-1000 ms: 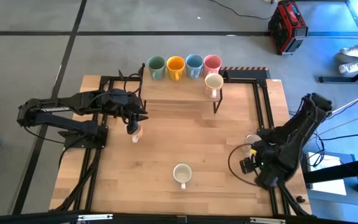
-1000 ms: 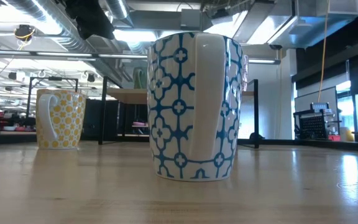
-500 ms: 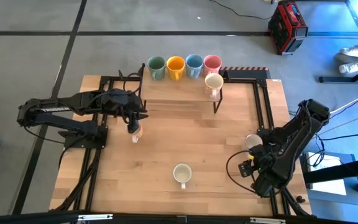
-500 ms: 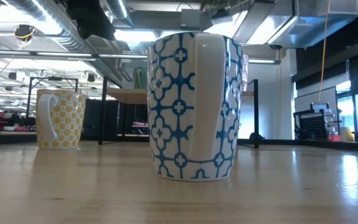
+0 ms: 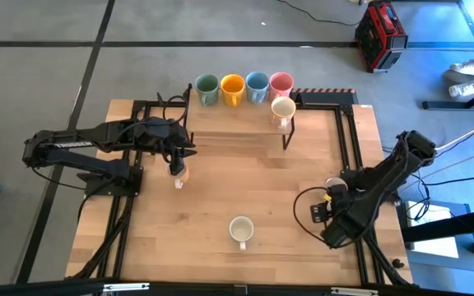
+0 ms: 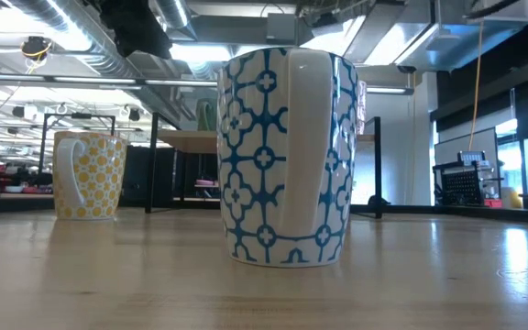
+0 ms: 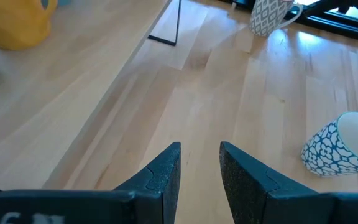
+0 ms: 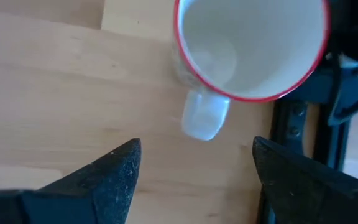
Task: Place coffee mugs
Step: Put the gray patterned mug on the shelf
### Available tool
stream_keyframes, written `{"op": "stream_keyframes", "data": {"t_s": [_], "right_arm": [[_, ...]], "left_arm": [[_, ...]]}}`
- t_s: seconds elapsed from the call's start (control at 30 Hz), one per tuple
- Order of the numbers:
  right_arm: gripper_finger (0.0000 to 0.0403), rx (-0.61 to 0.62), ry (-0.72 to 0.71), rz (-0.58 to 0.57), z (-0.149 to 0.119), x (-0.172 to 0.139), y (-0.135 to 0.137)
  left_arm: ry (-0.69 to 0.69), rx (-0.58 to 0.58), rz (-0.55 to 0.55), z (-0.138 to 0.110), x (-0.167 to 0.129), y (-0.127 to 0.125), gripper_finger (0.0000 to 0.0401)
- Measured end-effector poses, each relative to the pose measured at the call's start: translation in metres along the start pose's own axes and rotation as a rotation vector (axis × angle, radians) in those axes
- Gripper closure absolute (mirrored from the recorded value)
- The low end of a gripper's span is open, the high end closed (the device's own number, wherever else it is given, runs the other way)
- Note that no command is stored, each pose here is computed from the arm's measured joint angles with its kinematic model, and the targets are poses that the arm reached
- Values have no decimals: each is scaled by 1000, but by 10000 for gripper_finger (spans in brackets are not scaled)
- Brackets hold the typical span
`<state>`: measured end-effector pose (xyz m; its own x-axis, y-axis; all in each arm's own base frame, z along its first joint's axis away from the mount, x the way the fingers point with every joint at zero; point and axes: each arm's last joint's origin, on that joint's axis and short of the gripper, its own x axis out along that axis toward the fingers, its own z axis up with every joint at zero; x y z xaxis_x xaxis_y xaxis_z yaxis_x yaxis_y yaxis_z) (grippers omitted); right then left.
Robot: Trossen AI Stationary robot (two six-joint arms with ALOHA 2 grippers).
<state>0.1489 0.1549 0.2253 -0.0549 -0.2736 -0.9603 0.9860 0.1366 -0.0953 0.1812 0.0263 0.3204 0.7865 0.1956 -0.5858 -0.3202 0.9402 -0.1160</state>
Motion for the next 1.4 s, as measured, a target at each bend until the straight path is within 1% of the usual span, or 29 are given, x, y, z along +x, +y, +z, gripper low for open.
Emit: {"op": "stream_keyframes", "data": {"t_s": [0.1, 0.2, 0.3, 0.37, 0.5, 0.63, 0.73, 0.93, 1.2, 1.23, 1.4], "right_arm": [[122, 36, 21, 18, 4, 1, 7], [142, 48, -7, 28, 7, 3, 9], [162, 47, -14, -13, 9, 14, 5], [172, 46, 13, -29, 6, 23, 4], [186, 59, 47, -25, 3, 38, 3], [201, 57, 15, -58, 6, 45, -1], [220, 56, -8, -96, 9, 46, -4], [267, 52, -32, -74, 9, 46, -3], [350, 17, -31, -71, 9, 46, -3], [356, 6, -31, -70, 9, 46, -3], [357, 1, -34, -68, 9, 46, -3]], "left_arm": [[0, 0, 0, 0, 0, 0, 296], [0, 0, 0, 0, 0, 0, 296], [0, 0, 0, 0, 0, 0, 296], [0, 0, 0, 0, 0, 0, 296], [1, 1, -5, 0, 0, 0, 296], [1, 3, -4, 0, 0, 0, 296], [1, 3, -4, 0, 0, 0, 296], [-1, 4, 2, 0, 0, 0, 296], [-1, 11, 3, 0, 0, 0, 296], [-1, 11, 3, 0, 0, 0, 296], [0, 11, 3, 0, 0, 0, 296]]}}
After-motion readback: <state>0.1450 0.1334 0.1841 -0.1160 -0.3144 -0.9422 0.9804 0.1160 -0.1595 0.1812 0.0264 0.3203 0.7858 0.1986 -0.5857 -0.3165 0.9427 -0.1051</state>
